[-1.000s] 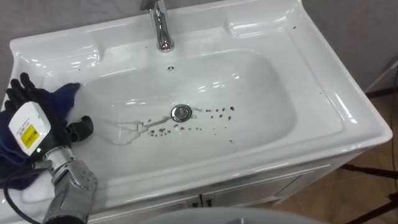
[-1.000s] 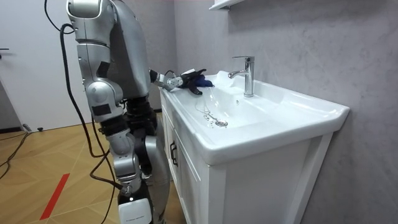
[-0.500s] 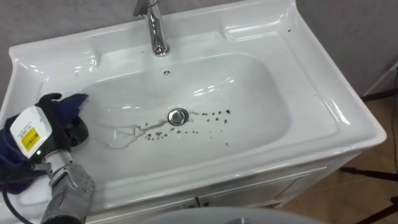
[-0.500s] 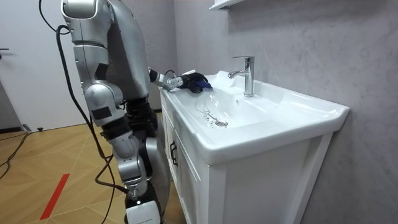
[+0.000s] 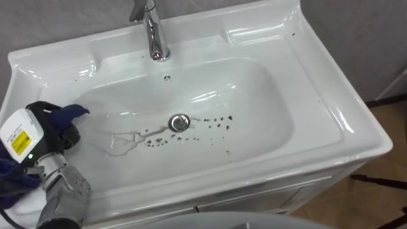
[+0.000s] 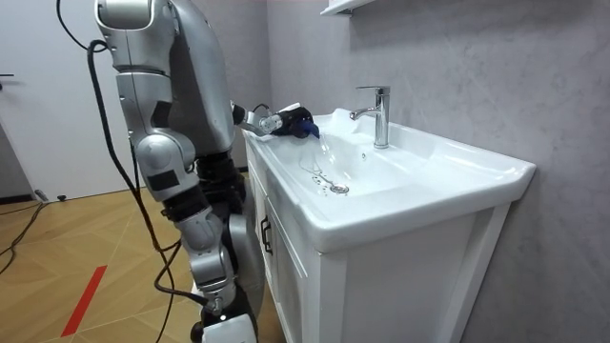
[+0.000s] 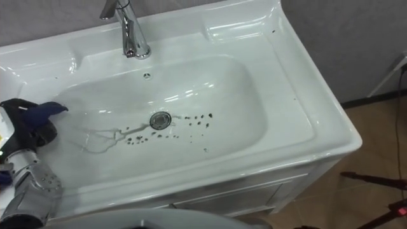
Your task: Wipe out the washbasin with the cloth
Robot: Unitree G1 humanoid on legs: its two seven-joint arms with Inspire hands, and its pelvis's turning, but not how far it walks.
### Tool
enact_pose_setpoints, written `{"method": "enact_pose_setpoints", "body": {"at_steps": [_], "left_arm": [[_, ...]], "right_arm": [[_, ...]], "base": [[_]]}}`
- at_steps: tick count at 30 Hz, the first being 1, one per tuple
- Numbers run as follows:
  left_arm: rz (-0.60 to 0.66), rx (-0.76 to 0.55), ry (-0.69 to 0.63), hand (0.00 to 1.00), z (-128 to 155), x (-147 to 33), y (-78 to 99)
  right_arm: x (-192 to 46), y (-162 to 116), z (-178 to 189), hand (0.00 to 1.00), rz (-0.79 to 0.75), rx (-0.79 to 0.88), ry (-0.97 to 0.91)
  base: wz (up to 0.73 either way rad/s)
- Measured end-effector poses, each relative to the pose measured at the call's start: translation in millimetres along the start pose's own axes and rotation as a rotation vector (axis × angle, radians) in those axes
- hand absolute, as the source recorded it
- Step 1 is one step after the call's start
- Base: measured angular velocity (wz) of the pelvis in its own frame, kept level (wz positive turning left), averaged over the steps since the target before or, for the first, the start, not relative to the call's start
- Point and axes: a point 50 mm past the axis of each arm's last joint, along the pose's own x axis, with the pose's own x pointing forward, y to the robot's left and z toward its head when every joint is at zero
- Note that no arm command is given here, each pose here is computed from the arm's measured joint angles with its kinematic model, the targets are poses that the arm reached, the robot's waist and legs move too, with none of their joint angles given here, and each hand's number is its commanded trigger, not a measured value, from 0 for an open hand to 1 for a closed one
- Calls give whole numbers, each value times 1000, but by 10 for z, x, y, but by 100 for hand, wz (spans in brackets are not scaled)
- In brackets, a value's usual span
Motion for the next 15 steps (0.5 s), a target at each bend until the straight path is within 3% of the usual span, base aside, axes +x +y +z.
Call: {"method": "enact_pose_setpoints", "body": {"at_steps": [15], "left_arm": [[0, -83, 58, 100, 32, 26, -14]], "right_arm": [[-1, -20, 55, 0, -25, -2, -22]], "base": [[0]]}}
